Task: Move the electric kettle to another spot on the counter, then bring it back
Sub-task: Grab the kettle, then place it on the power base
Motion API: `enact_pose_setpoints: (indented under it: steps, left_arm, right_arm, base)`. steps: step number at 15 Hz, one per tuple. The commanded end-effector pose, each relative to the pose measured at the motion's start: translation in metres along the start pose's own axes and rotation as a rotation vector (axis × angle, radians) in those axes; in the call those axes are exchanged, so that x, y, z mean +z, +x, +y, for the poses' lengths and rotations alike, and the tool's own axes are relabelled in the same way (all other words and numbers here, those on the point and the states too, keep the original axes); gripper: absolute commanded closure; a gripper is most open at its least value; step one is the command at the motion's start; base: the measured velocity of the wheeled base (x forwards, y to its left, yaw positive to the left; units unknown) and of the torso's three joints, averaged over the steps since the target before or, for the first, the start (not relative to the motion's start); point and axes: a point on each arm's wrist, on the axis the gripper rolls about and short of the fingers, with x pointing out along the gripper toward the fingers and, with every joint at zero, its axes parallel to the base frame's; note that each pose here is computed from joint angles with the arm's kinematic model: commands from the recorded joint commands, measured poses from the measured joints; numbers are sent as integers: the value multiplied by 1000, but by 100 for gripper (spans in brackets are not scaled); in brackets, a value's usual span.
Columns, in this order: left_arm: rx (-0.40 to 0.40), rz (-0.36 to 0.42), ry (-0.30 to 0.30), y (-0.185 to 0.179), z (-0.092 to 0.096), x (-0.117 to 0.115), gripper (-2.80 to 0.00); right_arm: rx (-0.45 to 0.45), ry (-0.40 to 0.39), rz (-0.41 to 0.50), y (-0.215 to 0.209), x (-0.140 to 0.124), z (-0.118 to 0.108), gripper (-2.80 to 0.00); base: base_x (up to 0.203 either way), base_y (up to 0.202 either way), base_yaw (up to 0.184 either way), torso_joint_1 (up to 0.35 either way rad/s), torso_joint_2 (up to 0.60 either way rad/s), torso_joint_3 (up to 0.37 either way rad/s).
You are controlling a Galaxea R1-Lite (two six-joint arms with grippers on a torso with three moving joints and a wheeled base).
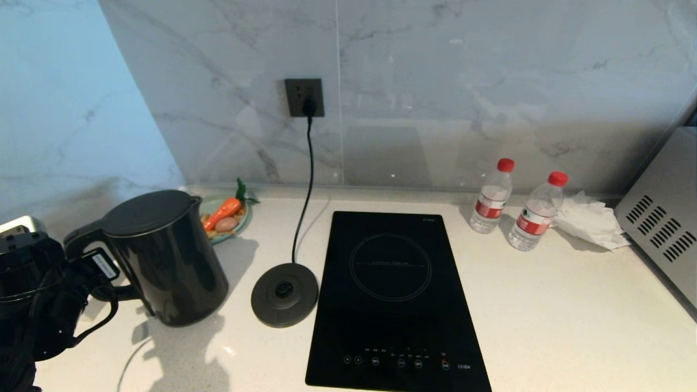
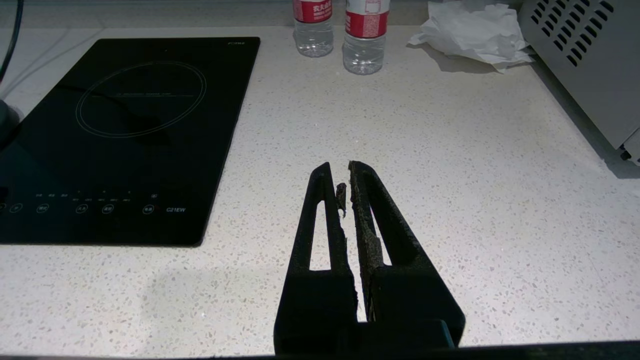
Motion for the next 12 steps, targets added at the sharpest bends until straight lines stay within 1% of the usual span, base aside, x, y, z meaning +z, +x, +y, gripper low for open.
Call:
enact_pose_setpoints:
  steps: [1,3,6,8,10,11,12]
  left_arm:
    - [1,-16,-14,-1,0,3,0]
    - [-15,-28,-32,-5,0,7,0]
    - [-68,-39,-40,-14,-9,10,0]
    - [-89,-43,-47,-17,-13,11,0]
    - [-126,-59,-58,-28,-18,15,0]
    - [-136,-57,-57,-32,-19,17,0]
    - [-143,-34,-44,-35,-19,17,0]
  right_arm:
    - [0,0,0,0,0,0,0]
    - [0,0,-1,0,0,0,0]
    - [0,0,0,0,0,0,0]
    - [0,0,0,0,0,0,0]
    - [-1,0,1,0,0,0,0]
    - [0,0,0,0,0,0,0]
    - [0,0,0,0,0,0,0]
  base:
    - [0,0,0,0,0,0]
    - [0,0,0,0,0,0]
    - [0,0,0,0,0,0]
    - [0,0,0,0,0,0]
    - [0,0,0,0,0,0]
    - [0,0,0,0,0,0]
    - [0,0,0,0,0,0]
